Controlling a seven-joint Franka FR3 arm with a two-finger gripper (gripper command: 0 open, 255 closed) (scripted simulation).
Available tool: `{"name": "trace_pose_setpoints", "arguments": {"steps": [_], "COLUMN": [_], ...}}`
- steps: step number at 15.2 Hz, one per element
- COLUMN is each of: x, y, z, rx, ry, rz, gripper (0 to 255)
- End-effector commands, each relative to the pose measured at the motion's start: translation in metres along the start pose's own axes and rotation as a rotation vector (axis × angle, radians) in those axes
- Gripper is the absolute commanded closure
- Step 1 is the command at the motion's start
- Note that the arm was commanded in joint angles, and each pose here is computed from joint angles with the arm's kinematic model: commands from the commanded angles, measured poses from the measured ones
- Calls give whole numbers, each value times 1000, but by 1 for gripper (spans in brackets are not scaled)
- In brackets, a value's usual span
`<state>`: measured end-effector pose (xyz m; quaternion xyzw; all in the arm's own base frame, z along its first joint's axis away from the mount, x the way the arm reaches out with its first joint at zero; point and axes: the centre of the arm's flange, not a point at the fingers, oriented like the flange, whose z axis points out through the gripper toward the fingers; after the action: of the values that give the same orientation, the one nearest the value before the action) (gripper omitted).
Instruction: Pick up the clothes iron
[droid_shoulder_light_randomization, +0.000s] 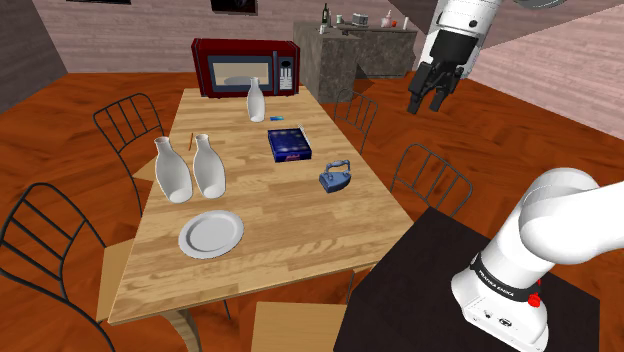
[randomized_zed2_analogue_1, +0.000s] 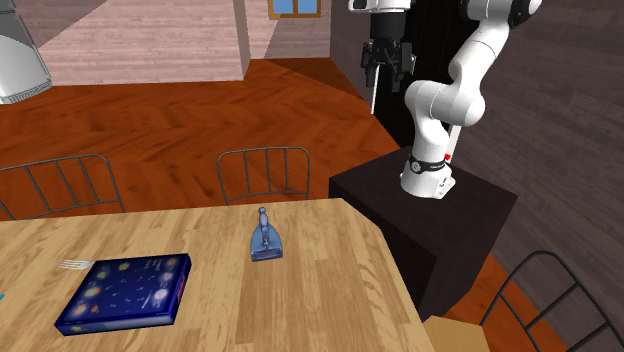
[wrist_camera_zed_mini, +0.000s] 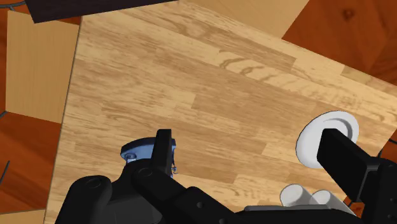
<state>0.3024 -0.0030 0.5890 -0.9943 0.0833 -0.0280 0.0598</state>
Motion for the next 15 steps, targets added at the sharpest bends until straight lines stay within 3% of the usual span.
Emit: {"name": "trace_pose_setpoints", "arguments": {"steps": [1, 15], "x": [0, 133], "y": [0, 41], "z": [0, 129], "rx": [0, -79], "ry": [0, -98], "rz": [0, -378], "gripper": [0, 0]}}
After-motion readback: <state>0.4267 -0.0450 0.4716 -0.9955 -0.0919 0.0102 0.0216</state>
